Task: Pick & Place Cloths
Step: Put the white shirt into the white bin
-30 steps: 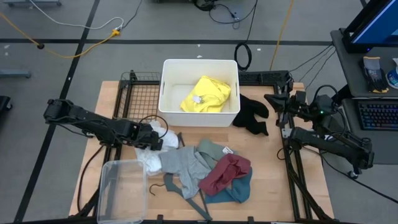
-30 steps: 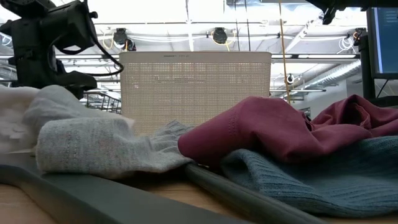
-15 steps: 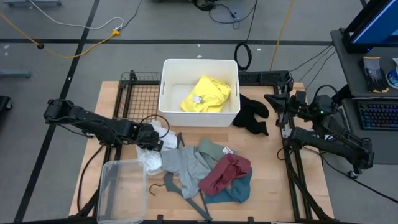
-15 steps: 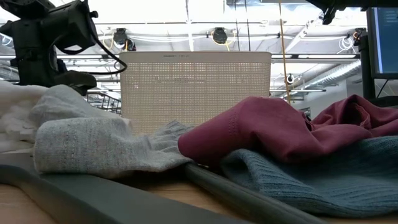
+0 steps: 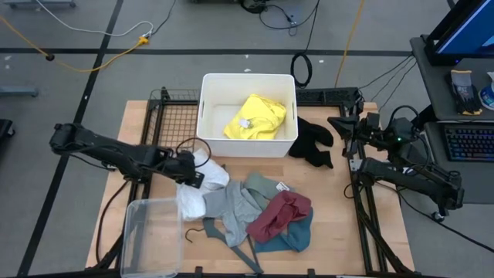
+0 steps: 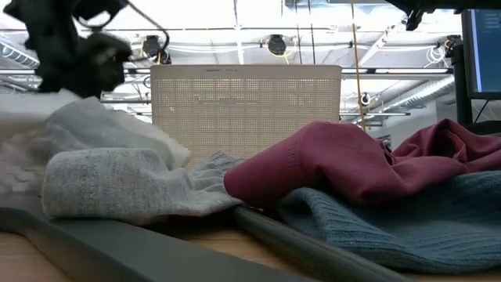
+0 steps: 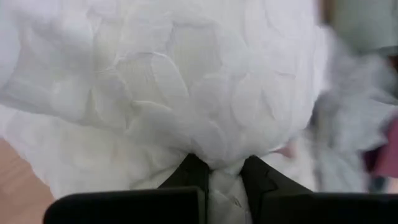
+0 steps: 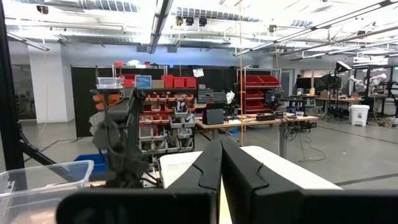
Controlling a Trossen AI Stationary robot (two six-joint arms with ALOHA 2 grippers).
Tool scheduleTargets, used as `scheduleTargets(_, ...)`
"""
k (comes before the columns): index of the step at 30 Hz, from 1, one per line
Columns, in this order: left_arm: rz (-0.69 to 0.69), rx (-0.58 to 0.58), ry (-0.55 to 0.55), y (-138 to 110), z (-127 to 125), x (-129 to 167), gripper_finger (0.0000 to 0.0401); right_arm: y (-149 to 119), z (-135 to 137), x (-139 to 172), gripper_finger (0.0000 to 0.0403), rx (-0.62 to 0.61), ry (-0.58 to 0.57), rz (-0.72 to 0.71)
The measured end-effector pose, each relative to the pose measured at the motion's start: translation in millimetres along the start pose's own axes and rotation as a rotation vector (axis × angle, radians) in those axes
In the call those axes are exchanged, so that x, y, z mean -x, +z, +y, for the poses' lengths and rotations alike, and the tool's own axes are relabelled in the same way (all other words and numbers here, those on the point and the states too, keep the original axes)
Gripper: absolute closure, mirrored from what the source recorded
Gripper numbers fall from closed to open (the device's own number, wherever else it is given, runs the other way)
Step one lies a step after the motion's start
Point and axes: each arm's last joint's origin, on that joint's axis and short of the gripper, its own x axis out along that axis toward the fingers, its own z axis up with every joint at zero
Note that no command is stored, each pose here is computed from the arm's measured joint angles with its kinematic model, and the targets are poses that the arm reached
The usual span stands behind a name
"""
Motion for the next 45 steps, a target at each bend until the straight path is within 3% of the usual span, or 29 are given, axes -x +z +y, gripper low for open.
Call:
scheduleTargets(14,-0.078,-0.138,-0.155,16.6,-52.3,95.0,0.0372,0.2,0.0,0.1,0.0399,0.000,0.000,-0.001)
scheduleTargets(24,-0.323,-0.199,-0.353,32.2,-82.0,181.1,0.0372,0.1,0.0,0.0,0.0399,0.000,0.000,0.000)
scheduleTargets(31,-0.507,-0.270,-0.431,41.6,-97.4,226.3,0.0372,0.2,0.0,0.1,0.0399,0.001,0.000,-0.001)
scheduleTargets(38,-0.680,-0.381,-0.525,56.9,-122.2,247.8,0.0372,0.4,0.1,0.1,0.0399,0.001,0.000,-0.003)
scheduleTargets(45,-0.800,-0.468,-0.562,79.6,-140.7,242.9,0.0372,0.4,0.0,0.0,0.0399,0.005,0.000,-0.003)
